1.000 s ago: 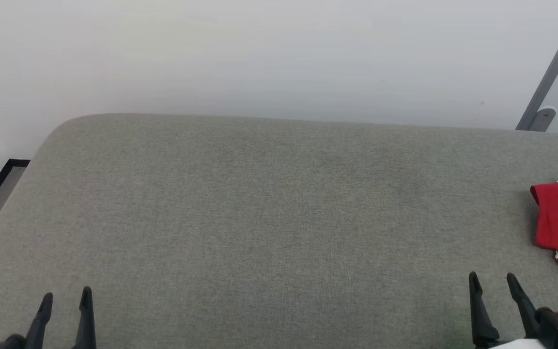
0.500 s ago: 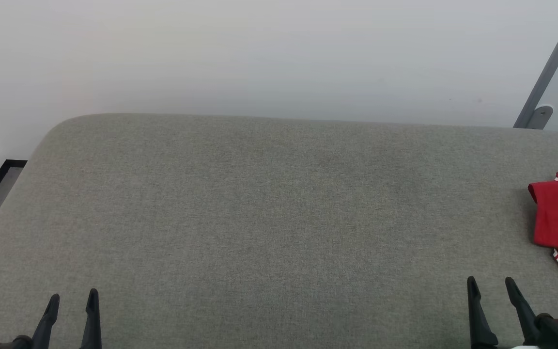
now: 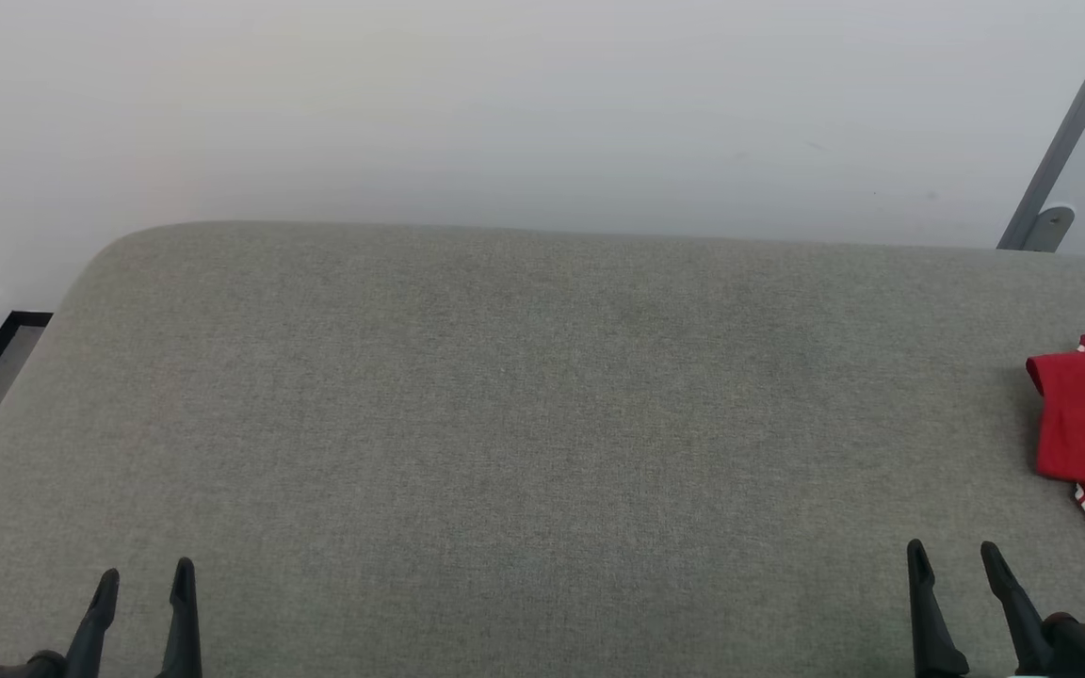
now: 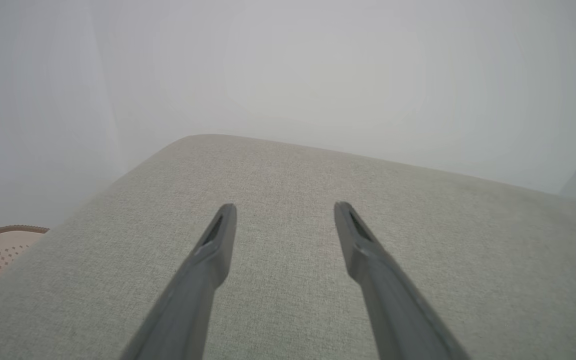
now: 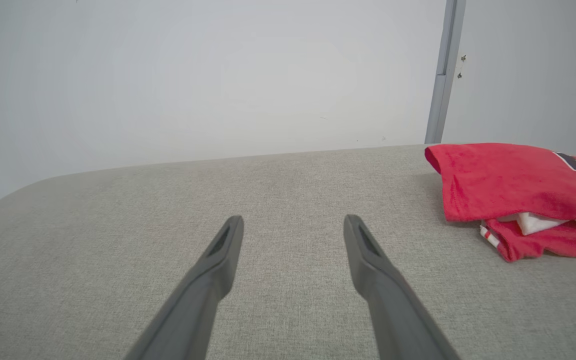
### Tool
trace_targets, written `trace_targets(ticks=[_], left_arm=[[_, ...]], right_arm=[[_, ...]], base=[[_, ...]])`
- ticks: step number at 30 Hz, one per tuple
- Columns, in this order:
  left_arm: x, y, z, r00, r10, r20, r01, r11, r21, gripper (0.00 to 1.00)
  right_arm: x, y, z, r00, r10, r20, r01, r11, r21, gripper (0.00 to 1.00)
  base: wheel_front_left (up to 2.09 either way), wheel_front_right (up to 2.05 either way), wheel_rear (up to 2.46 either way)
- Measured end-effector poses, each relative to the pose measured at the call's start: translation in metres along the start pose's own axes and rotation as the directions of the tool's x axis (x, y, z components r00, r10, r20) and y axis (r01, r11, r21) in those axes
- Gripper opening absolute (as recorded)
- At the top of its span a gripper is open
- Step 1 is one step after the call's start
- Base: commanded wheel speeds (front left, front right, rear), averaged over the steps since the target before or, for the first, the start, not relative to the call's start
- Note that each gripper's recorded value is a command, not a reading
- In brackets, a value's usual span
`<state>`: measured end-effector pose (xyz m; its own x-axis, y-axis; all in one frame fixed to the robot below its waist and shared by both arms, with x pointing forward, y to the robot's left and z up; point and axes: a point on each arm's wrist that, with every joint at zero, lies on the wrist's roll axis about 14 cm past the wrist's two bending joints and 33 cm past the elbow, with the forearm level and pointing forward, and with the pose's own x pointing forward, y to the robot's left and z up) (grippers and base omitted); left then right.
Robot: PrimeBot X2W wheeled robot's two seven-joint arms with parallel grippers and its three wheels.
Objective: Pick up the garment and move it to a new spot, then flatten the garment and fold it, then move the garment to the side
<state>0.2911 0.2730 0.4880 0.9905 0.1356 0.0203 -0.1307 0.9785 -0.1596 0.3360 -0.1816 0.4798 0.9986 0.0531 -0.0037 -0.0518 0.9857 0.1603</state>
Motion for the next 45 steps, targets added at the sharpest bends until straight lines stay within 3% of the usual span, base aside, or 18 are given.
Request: trace_targets(ticks=[2,3,8,23,45], left_arm=[[0.0,0.0,0.0,1.0,0.002,0.002,-0.002,1.0,-0.003,1.0],[-0.001,0.0,-0.002,1.0,0.004,-0.004,-0.004,1.0,-0.007,0.0],[-0.006,-0.005,-0.021,0.998,0.016,-0.06,-0.019,0.999,-0.047,0.0],[0.005,-0.008,-0.025,0.995,0.051,-0.091,-0.074,0.956,-0.285,0.0],[0.028,-0.022,-0.021,0.994,0.045,-0.103,-0.097,0.81,-0.578,0.0]], right_arm=[[0.0,0.0,0.0,1.0,-0.001,0.001,0.001,1.0,0.0,1.0],[-0.001,-0.001,-0.002,1.0,-0.002,-0.005,0.002,1.0,0.001,0.0],[-0.006,-0.002,-0.019,0.998,-0.014,-0.06,0.016,1.0,0.021,0.0],[0.001,-0.009,-0.017,0.995,-0.064,-0.076,0.082,0.961,0.264,0.0],[0.017,-0.013,-0.007,0.993,-0.09,-0.075,0.117,0.811,0.573,0.0]], base=[[0.0,0.0,0.0],[0.0,0.0,0.0],[0.0,0.0,0.0],[0.0,0.0,0.0],[0.0,0.0,0.0]])
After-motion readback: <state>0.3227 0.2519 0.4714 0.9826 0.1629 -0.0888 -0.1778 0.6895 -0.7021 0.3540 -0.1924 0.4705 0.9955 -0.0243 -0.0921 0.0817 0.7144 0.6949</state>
